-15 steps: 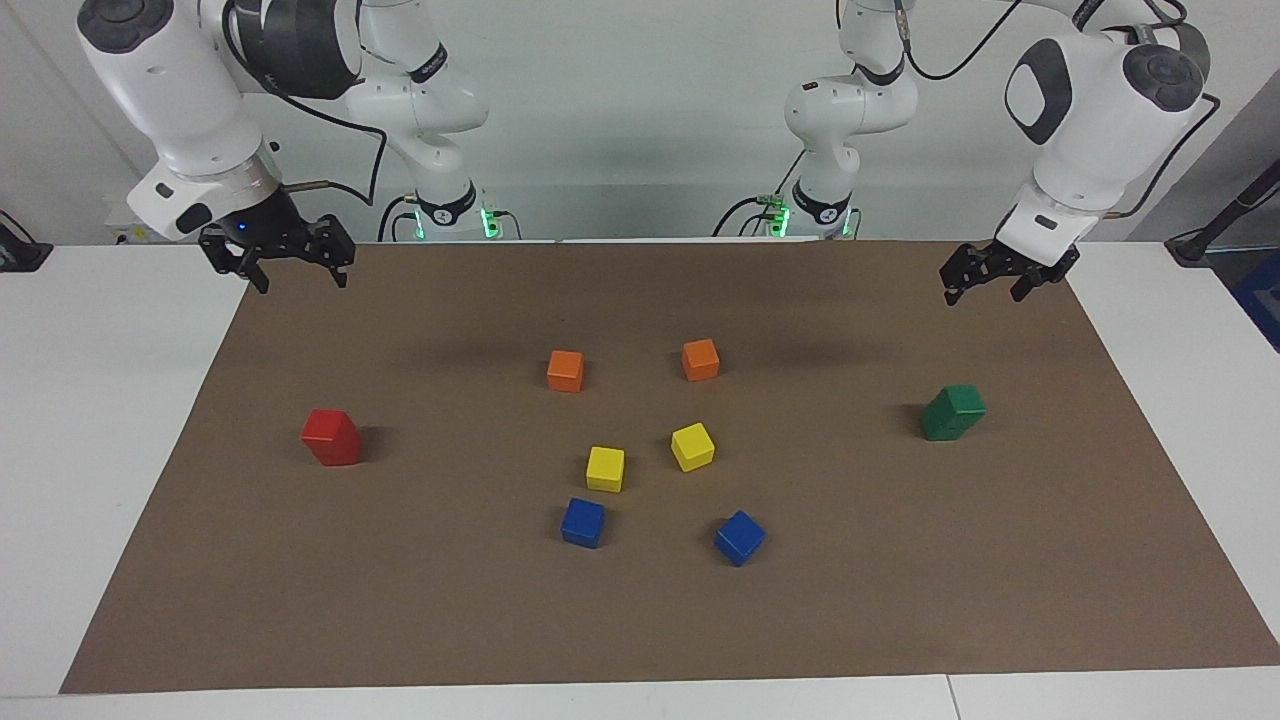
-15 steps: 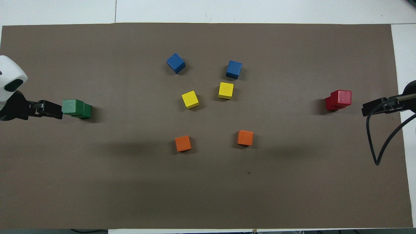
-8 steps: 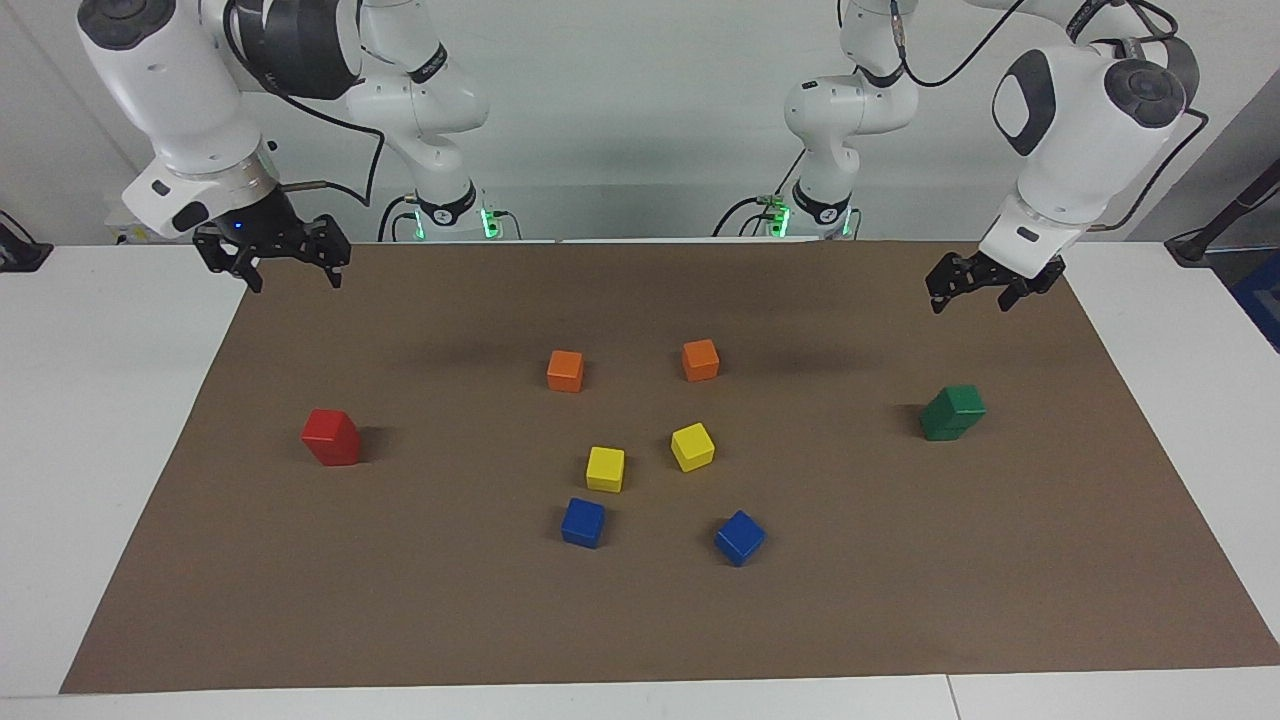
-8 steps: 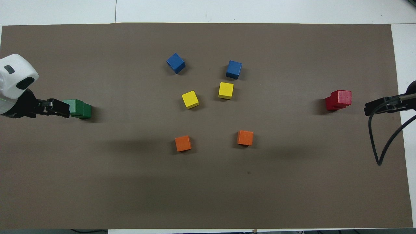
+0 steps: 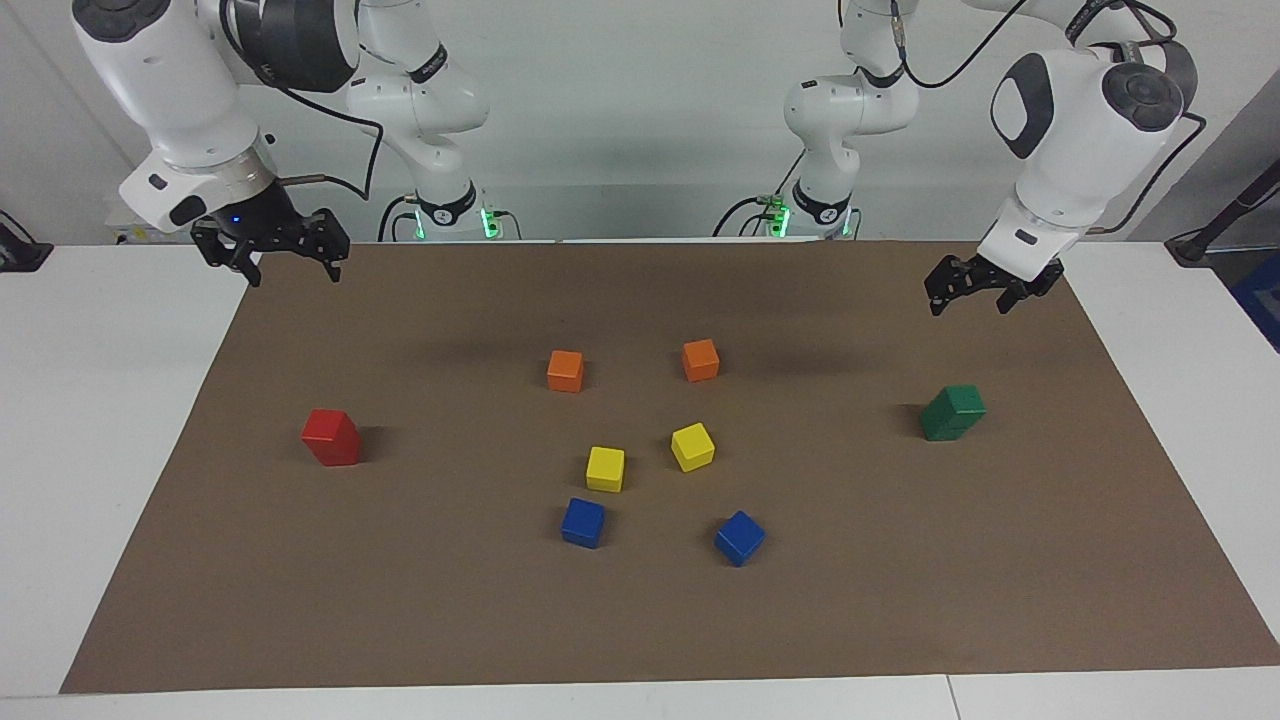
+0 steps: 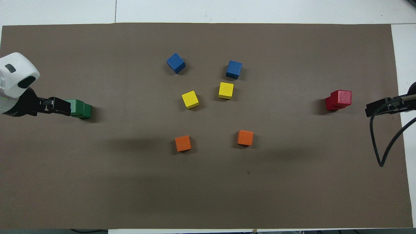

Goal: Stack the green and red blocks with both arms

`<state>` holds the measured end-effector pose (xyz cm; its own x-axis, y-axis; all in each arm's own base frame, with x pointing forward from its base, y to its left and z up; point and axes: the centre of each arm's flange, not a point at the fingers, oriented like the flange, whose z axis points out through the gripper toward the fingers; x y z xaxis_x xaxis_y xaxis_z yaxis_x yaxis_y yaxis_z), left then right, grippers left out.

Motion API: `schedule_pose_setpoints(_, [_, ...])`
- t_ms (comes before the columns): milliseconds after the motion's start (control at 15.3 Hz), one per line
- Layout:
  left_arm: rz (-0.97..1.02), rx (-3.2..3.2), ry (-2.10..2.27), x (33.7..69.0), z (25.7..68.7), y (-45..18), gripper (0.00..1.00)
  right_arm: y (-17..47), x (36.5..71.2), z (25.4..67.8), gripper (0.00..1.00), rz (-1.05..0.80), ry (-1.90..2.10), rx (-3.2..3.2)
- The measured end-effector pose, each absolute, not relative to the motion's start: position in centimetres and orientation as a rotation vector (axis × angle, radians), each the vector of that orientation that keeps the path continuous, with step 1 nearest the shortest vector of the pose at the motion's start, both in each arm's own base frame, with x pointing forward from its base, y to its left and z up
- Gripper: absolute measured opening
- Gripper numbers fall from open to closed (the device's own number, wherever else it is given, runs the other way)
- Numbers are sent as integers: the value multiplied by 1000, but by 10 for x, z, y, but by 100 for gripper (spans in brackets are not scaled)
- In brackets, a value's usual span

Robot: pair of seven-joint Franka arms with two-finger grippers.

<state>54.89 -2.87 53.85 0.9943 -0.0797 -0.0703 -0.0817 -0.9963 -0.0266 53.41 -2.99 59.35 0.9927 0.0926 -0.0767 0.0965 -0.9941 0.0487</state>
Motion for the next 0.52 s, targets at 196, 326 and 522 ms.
schedule_pose_setpoints(196, [90, -3108, 124, 549, 548, -28, 100, -26, 534, 593, 100, -113, 148, 3114])
schedule_pose_setpoints(326, [83, -3108, 122, 547, 560, -28, 100, -24, 535, 593, 100, -110, 145, 3129])
schedule_pose_setpoints(522, [64, -3109, 122, 546, 568, -28, 100, -24, 535, 594, 100, -109, 145, 3130])
